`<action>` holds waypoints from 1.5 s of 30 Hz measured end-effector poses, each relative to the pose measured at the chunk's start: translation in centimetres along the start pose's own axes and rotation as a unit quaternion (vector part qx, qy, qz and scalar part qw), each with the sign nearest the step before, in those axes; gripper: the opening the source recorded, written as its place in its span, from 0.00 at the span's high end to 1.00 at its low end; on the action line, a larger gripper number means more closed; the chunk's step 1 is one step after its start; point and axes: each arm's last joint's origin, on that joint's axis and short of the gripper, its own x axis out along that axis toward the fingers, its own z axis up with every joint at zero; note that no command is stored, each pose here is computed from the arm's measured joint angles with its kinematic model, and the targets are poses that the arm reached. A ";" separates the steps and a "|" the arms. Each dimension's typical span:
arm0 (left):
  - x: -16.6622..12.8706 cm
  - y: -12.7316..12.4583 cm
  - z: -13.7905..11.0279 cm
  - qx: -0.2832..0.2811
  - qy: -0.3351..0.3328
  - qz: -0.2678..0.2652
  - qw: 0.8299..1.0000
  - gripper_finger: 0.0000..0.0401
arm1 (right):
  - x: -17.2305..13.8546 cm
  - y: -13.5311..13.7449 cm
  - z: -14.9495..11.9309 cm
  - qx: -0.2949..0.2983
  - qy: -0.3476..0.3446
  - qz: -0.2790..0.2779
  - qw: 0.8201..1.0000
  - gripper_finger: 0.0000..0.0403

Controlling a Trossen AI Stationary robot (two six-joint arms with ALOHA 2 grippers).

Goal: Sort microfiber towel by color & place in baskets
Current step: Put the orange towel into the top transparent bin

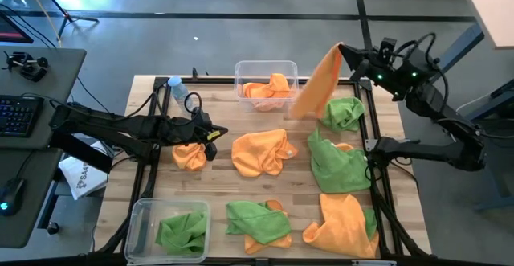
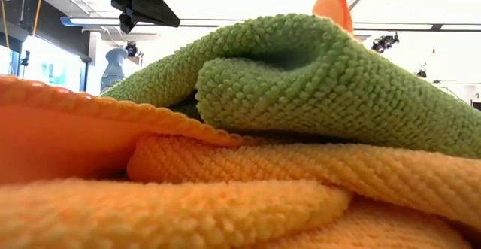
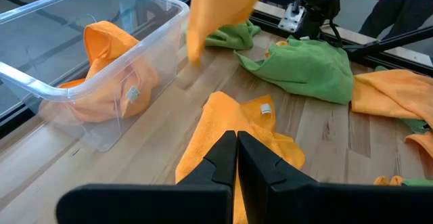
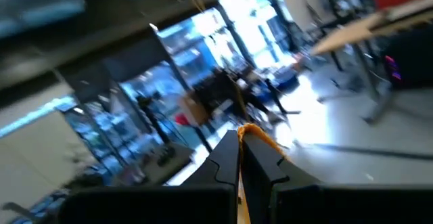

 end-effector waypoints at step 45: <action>-2.9 2.5 1.0 0.041 -0.014 -0.026 0.999 1.00 | 18.9 7.2 3.4 -0.153 0.105 -0.108 0.977 1.00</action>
